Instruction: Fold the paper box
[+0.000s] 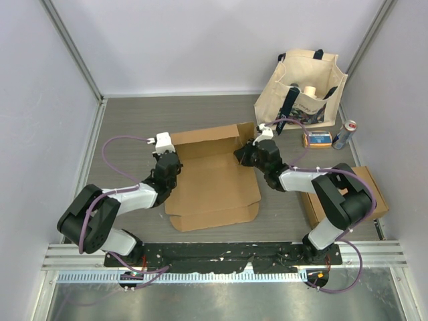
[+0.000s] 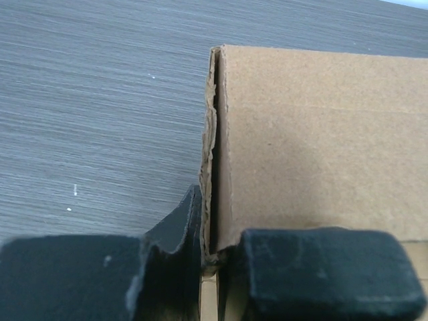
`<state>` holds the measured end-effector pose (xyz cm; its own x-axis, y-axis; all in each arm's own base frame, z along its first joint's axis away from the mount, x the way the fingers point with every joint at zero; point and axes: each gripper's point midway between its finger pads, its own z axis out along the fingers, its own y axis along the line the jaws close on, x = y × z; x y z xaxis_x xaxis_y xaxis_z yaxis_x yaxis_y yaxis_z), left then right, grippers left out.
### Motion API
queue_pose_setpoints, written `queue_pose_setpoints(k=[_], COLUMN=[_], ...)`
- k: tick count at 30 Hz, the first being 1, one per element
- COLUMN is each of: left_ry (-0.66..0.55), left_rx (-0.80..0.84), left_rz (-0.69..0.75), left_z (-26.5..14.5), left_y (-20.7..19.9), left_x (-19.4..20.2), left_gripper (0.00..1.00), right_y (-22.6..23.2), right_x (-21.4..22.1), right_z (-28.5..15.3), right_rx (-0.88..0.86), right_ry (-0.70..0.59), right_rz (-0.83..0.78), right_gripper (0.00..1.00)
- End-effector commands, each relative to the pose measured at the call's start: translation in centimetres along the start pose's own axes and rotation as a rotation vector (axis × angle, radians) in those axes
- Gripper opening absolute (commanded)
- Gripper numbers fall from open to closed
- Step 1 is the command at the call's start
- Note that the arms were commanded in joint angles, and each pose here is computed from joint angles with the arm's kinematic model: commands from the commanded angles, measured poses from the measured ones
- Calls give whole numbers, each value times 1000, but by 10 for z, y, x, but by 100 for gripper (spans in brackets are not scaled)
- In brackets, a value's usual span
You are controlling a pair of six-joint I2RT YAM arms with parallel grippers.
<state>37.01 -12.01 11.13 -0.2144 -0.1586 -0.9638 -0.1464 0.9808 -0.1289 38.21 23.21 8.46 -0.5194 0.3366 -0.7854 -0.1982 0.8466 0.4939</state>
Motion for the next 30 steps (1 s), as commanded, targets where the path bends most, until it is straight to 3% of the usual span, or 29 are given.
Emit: queue_pose_setpoints(k=[1, 6, 9, 10, 12, 14, 15, 16, 17, 20, 22, 27, 30], left_ry=[-23, -17, -18, -19, -18, -18, -22, -19, -20, -17, -13, -8, -9], left_rx=[50, 54, 50, 50, 50, 48, 49, 45, 46, 53, 58, 54, 53], left_rz=[-74, -92, -94, -95, -92, -89, -90, -86, -87, -88, -90, -88, -83], left_z=[-5, -5, -5, -5, -5, -5, -5, -5, -4, -2, -2, -3, -4], left_y=[-12, -13, -12, -12, -12, -12, -13, -12, -13, -16, -17, -15, -14], left_x=[-7, -4, -4, -5, -5, -5, -7, -6, -6, -6, -5, -2, -1], left_gripper=[0, 0, 0, 0, 0, 0, 0, 0, 0, 0, 0, 0, 0], right_y=[69, 73, 49, 33, 19, -6, -11, -21, -24, -28, -20, -5, -6], right_x=[-3, 3, -10, -2, -28, -26, -43, -41, -46, -72, -95, -133, -129], right_z=[-26, -18, -21, -29, -47, -70, -85, -98, -107, -128, -131, -100, -74], right_rx=[-357, -372, -207, -106, -10, 129, 173, 230, 254, 309, 296, 263, 254], right_ry=[81, 119, 78, 137, 91, 144, 103, 147, 139, 74, 22, 11, 56], right_rz=[105, 134, 34, -3, -130, -187, -225, -249, -257, -248, -266, -335, -357], right_gripper=[1, 1, 1, 1, 8, 18, 19, 21, 28, 61, 74, 77, 74])
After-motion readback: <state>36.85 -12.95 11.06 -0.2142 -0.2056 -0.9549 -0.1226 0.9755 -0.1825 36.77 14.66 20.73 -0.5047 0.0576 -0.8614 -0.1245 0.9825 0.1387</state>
